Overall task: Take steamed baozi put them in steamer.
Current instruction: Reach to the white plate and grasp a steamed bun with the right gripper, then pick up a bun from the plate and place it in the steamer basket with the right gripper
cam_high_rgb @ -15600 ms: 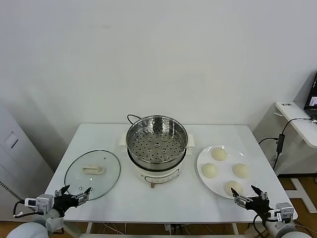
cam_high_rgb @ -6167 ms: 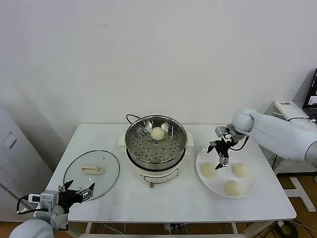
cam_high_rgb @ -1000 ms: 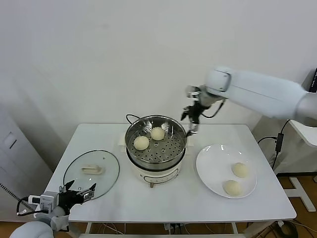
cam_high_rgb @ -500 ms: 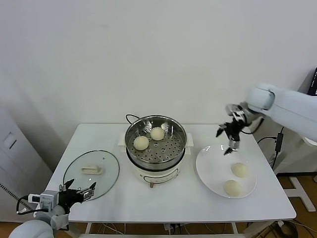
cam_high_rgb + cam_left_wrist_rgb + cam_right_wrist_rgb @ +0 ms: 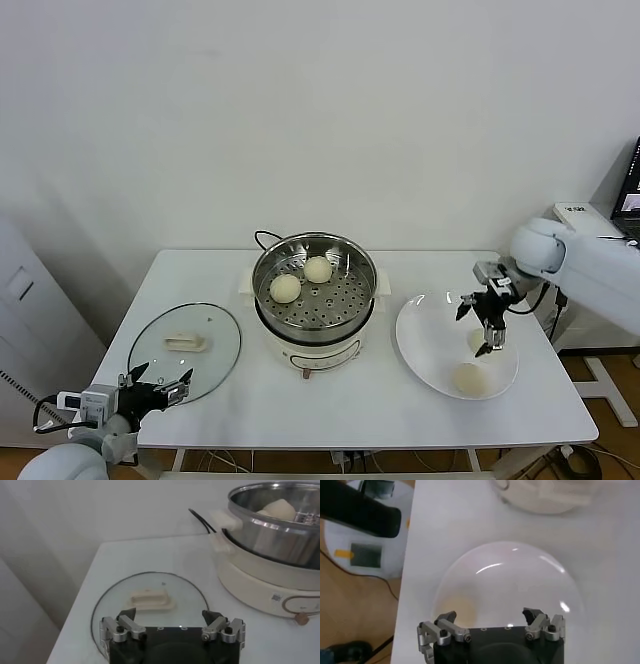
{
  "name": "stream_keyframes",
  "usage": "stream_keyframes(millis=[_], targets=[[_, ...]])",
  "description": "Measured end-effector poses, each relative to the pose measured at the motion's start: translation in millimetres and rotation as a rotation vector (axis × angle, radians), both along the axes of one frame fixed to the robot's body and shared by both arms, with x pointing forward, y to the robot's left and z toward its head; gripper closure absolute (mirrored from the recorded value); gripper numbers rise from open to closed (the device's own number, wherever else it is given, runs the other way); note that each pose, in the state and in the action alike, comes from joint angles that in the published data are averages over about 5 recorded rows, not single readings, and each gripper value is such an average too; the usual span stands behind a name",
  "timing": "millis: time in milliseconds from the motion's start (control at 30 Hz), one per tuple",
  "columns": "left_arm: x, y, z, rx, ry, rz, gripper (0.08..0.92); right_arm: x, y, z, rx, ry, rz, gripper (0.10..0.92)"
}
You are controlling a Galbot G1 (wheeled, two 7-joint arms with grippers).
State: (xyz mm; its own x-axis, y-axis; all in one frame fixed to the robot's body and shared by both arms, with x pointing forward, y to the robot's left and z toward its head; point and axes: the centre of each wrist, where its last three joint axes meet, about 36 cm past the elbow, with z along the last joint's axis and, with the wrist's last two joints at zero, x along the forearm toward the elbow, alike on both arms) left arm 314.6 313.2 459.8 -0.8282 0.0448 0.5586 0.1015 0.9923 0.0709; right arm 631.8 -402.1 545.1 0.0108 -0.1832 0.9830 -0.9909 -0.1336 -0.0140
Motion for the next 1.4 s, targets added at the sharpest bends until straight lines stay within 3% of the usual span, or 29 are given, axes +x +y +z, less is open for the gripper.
stream_keyframes(millis=[633, 867, 1133, 1400], targets=[[0, 0, -3, -0.002, 0.010, 0.005, 0.177, -17, -6, -67, -0.026, 0.067, 0.009, 0.225], [-1, 0, -4, 0.000, 0.009, 0.007, 0.177, -17, -5, -78, -0.033, 0.072, -0.003, 0.346], [-1, -2, -1, 0.001, 0.003, 0.002, 0.177, -16, -7, -81, -0.032, 0.090, -0.027, 0.538], [0, -2, 0, 0.002, 0.002, 0.002, 0.177, -16, -11, -73, -0.029, 0.101, -0.034, 0.597]])
